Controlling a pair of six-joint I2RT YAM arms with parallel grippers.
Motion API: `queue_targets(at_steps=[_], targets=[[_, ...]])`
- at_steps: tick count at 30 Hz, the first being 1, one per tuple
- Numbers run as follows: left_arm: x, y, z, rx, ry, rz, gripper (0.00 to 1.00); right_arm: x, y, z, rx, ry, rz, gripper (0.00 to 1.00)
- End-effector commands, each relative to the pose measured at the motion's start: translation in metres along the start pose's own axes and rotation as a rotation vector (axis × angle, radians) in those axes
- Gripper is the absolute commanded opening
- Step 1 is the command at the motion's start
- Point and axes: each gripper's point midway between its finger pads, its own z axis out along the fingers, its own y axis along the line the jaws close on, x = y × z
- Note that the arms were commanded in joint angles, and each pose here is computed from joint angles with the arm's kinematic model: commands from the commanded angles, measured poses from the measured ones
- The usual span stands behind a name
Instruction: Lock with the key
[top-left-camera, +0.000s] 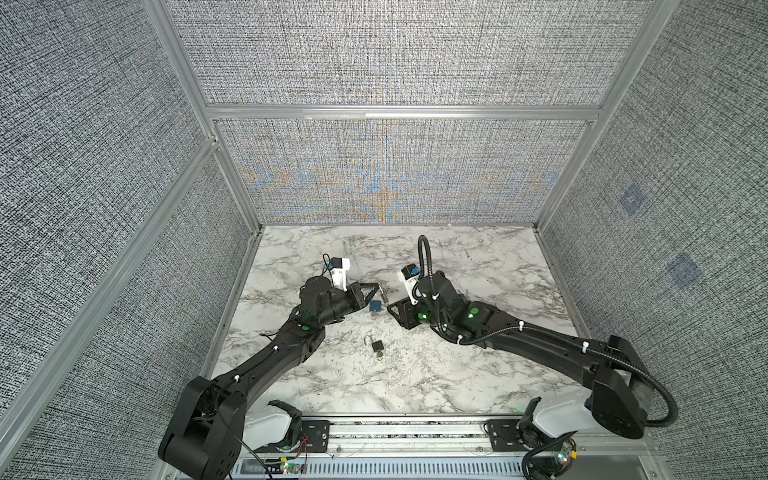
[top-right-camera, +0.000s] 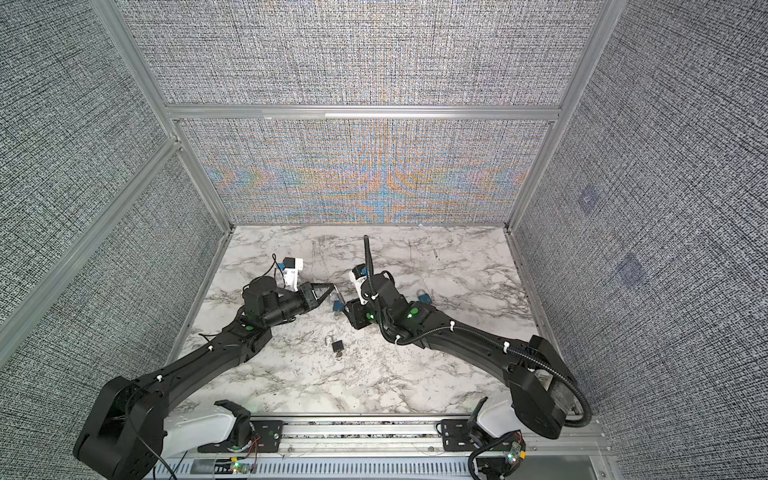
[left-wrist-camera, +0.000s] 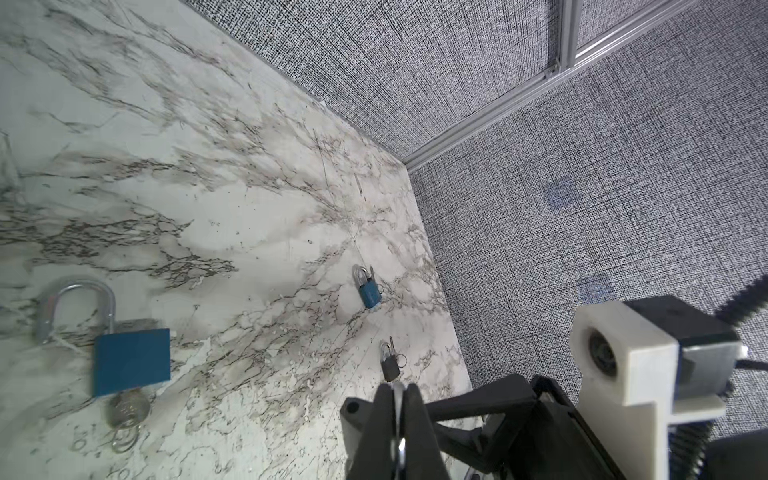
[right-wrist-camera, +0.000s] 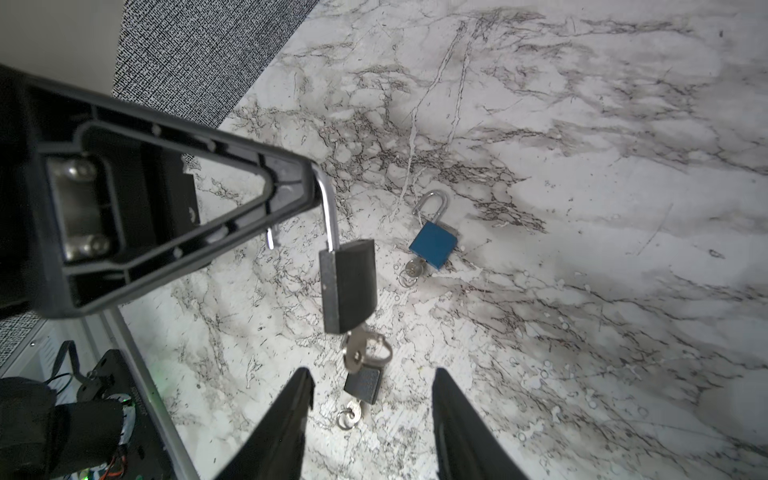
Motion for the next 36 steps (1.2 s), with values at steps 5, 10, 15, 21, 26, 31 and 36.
queue_targets(at_steps=[5,10,15,21,26,31,36], targets=[[-0.007,-0.011,-0.003,0.009,-0.031,0.001,0.00,-0.021,0.006,0.009,0.028,-0.078,-0.053,0.45],[-0.009,-0.016,-0.006,0.011,-0.041,0.006,0.00,-0.026,0.007,0.014,0.027,-0.099,-0.061,0.39],[-0.010,-0.020,-0.008,0.017,-0.044,0.007,0.00,-0.028,0.008,0.019,0.025,-0.112,-0.060,0.31],[-0.009,-0.019,-0.009,0.011,-0.042,0.007,0.00,-0.031,0.008,0.021,0.028,-0.123,-0.060,0.28],[-0.009,-0.020,-0.008,0.014,-0.043,0.006,0.00,-0.032,0.008,0.022,0.029,-0.125,-0.062,0.27],[-0.008,-0.020,-0.008,0.018,-0.040,0.008,0.00,-0.032,0.006,0.022,0.039,-0.127,-0.062,0.25],[-0.009,-0.021,-0.009,0.018,-0.042,0.007,0.00,-0.033,0.003,0.021,0.054,-0.134,-0.061,0.10]])
